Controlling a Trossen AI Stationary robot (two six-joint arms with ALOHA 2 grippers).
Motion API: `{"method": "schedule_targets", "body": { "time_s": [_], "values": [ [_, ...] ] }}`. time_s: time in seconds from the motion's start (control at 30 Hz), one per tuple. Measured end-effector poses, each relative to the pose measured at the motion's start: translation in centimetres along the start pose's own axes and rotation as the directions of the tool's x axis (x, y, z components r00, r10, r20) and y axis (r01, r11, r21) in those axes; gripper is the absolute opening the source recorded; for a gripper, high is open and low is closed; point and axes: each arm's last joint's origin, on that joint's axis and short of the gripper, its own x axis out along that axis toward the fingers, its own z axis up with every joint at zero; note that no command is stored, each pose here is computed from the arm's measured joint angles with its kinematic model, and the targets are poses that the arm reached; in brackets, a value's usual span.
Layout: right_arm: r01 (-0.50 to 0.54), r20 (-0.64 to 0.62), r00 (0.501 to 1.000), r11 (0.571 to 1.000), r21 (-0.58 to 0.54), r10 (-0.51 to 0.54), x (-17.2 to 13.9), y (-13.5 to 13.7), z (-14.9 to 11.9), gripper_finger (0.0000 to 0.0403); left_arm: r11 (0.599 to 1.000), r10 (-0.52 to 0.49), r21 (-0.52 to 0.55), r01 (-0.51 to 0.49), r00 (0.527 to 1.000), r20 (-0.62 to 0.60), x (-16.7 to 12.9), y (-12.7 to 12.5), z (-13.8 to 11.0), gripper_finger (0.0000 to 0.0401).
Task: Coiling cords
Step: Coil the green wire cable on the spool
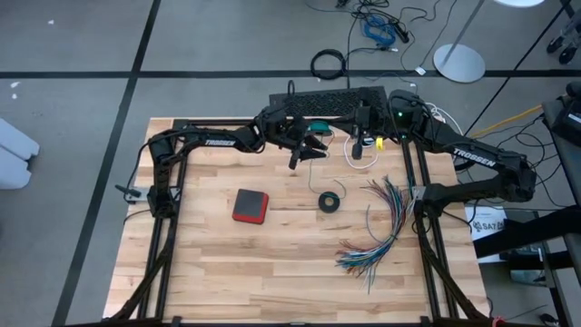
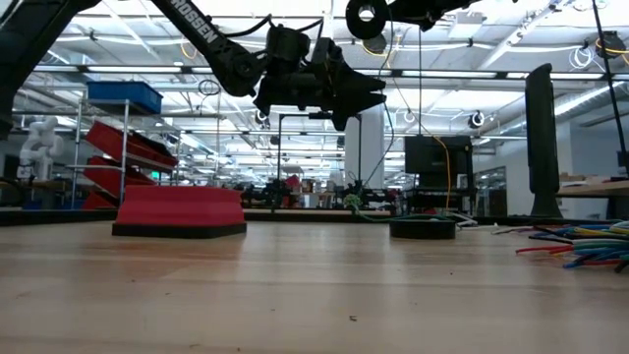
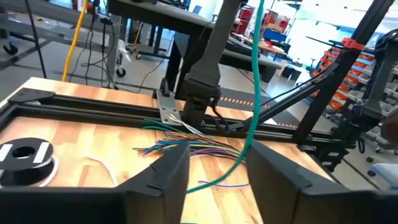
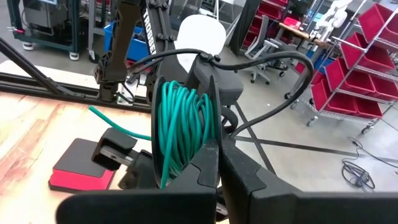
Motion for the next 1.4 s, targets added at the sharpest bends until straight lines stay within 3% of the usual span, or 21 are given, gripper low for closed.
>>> {"method": "schedule_targets", "body": {
  "time_s": [0.5,0.87,1.17,1.4],
  "values": [
    [-0.015,-0.039,0.999,1.000,0.016,0.016,0.0,0.2,-0.4,0.0000,0.997,0.048,0.062,-0.048,0.999,0.002,-0.9,1.0,0.1,0.0008],
    [0.015,-0.206,0.978,1.000,0.027,-0.009,-0.4,0.5,-1.8,0.0000,0.988,0.157,0.000,-0.157,0.987,-0.037,-4.2,3.7,0.3,0.0002],
    [0.105,-0.376,0.920,0.994,-0.038,-0.111,0.1,0.5,-3.3,0.0000,0.985,0.166,0.052,-0.165,0.986,-0.032,-6.0,2.1,3.1,0.0001],
    [0.132,-0.447,0.878,0.984,-0.115,-0.170,2.6,0.8,-4.6,0.0000,0.989,0.144,0.030,-0.142,0.988,-0.062,-5.6,1.0,3.3,0.0000]
  ]
}}
